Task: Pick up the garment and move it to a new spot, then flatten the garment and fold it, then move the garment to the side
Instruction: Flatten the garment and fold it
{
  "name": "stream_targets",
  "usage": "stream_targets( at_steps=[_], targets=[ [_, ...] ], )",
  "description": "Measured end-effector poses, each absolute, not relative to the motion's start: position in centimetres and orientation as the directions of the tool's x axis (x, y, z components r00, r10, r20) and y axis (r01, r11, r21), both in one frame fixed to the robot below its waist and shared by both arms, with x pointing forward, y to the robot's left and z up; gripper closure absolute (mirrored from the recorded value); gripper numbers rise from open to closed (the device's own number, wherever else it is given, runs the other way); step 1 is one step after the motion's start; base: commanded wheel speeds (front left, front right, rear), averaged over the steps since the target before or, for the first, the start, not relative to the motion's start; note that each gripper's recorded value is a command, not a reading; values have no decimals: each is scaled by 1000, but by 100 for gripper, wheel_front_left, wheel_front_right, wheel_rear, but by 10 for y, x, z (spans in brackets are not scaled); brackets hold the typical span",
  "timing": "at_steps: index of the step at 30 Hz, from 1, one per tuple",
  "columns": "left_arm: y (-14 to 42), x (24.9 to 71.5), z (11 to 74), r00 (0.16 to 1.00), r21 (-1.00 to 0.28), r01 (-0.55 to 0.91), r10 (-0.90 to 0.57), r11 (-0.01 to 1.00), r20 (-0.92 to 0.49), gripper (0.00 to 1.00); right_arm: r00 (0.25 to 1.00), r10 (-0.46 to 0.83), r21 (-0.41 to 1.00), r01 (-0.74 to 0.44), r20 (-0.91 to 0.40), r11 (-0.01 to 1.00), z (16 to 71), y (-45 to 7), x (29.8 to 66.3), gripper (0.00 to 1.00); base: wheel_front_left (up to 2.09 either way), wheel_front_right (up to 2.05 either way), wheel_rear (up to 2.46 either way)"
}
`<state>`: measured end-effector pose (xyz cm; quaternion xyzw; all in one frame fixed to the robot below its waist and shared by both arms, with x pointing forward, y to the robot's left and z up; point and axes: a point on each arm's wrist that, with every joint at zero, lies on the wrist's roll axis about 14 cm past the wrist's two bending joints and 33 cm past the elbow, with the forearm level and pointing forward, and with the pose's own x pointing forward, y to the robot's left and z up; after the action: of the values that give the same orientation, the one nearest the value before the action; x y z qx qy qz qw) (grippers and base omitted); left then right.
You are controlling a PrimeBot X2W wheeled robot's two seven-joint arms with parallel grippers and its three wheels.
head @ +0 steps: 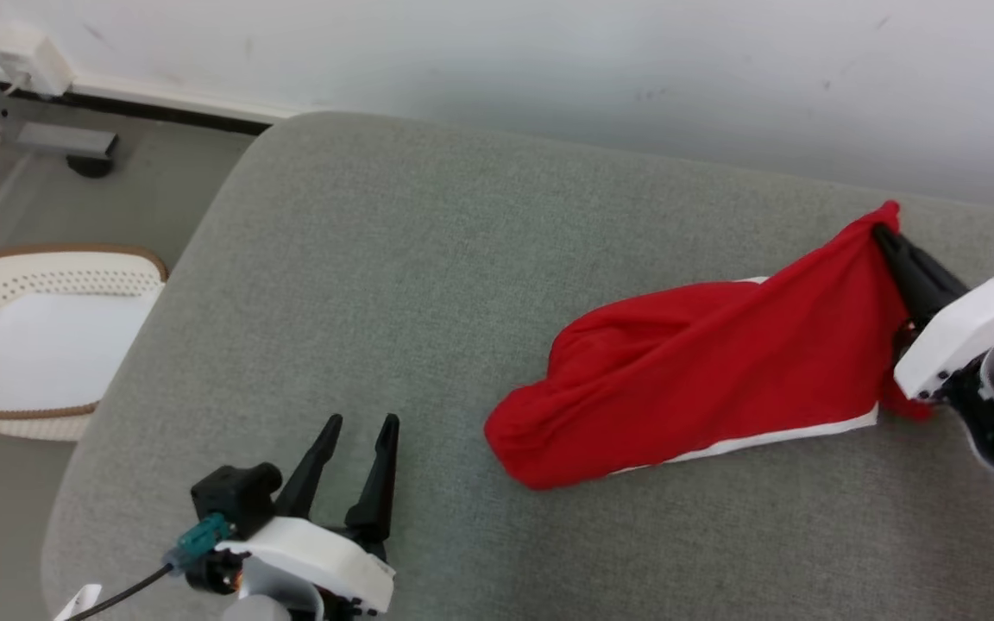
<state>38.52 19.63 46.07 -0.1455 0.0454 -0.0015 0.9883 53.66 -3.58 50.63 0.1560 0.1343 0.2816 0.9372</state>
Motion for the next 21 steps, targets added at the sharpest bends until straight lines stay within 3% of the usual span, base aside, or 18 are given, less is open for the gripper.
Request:
stream_targets(
  at_steps=[8,9,10,11,12,21],
  targets=[
    [206,393,440,990,-300,-68,26,951,-142,0,799,499,352,-385,-336,853,457,-49,588,100,0,0,0],
    [209,391,438,988,-297,-79,36,951,-150,0,793,494,359,-372,-357,856,449,-48,589,86,0,0,0],
    [212,390,436,987,-295,-88,43,952,-157,0,786,490,365,-359,-378,859,440,-46,589,53,0,0,0],
    [214,388,435,986,-293,-96,50,951,-160,0,778,493,370,-358,-389,857,435,-41,587,53,0,0,0],
    [215,388,435,986,-293,-97,52,951,-158,0,780,495,380,-355,-383,854,435,-38,586,0,0,0,0],
    [196,387,455,995,-281,-12,-16,960,-97,0,843,480,339,-391,-241,856,475,-46,565,0,0,0,0]
  ],
)
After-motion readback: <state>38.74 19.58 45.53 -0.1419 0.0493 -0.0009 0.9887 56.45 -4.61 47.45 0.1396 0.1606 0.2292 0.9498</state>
